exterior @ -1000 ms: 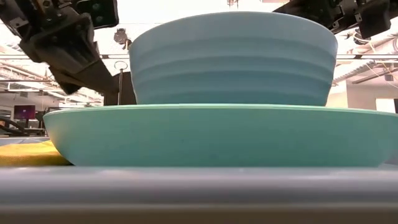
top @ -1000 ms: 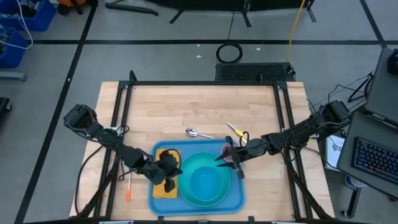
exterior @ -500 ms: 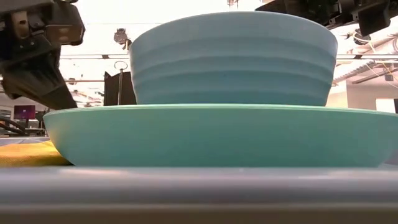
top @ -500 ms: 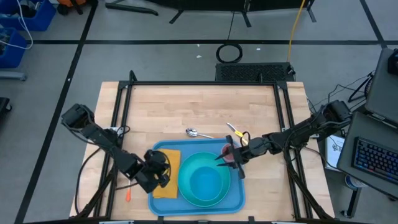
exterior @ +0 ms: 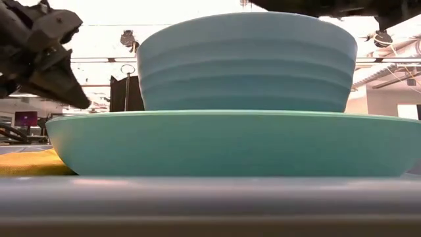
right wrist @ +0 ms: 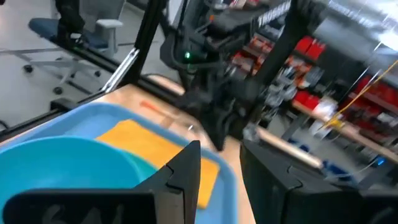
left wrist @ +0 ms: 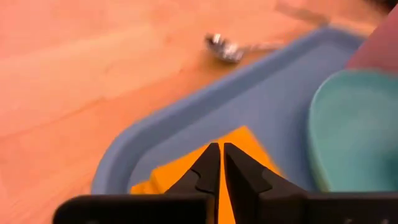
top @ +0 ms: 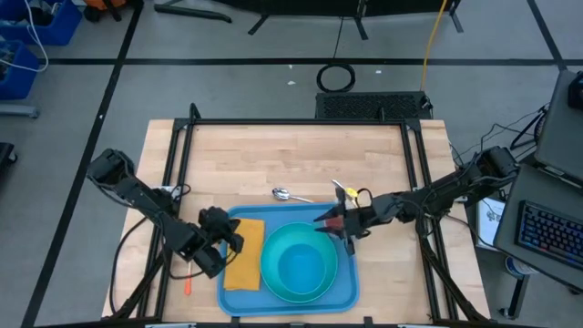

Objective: Set up tray
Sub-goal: Put the orange fork on top of the yellow table napkin on the blue tray

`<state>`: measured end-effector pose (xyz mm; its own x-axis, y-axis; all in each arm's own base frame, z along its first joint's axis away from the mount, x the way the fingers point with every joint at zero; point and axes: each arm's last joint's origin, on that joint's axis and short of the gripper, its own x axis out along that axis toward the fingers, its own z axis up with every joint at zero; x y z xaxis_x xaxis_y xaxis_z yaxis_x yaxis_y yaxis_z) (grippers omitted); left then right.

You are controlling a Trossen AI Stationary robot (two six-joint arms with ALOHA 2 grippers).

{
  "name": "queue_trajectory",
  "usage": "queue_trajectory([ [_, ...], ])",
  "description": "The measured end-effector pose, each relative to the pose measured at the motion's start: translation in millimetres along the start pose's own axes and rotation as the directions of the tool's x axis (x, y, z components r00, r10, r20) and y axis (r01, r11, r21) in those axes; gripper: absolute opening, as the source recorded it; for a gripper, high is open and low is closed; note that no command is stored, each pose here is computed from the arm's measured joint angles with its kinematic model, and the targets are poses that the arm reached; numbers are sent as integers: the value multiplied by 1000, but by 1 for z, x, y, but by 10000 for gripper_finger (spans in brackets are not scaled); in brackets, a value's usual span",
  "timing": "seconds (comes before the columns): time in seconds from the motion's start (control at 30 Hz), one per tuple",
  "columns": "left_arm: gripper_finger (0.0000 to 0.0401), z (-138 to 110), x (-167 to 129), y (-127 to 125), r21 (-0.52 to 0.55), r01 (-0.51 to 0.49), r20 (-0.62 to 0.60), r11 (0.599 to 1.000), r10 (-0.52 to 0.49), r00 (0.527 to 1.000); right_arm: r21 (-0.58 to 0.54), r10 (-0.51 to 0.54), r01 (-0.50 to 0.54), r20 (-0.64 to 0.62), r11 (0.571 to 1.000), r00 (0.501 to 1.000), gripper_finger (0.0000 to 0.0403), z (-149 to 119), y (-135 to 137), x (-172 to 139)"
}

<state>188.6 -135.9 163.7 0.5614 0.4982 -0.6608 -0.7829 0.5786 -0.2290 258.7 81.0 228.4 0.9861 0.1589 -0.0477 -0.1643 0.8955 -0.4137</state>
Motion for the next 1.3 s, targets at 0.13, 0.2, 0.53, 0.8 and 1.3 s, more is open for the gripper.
queue_trajectory([
  [0.13, 20, 4, 2, 3, -58, -60, -198, 997, 47, 979, -20, -42, 43, 46, 999, 998, 102, 10, -11, -6],
  [0.2, 7, 2, 1, 4, -76, -77, -264, 994, 55, 963, -33, -61, 63, 61, 997, 996, 102, 14, -17, -11],
  [0.53, 16, -17, -18, 7, -263, -158, -397, 952, 42, 917, -85, -164, 176, 131, 981, 978, 102, 38, -49, -43],
  [0.8, 17, -10, -45, 3, -298, -227, -421, 927, 86, 903, -123, -238, 256, 144, 959, 961, 102, 40, -66, -54],
  [1.3, 158, -21, -71, 10, -294, -410, -589, 863, 174, 789, -131, -263, 277, 110, 952, 958, 102, 35, -74, -54],
])
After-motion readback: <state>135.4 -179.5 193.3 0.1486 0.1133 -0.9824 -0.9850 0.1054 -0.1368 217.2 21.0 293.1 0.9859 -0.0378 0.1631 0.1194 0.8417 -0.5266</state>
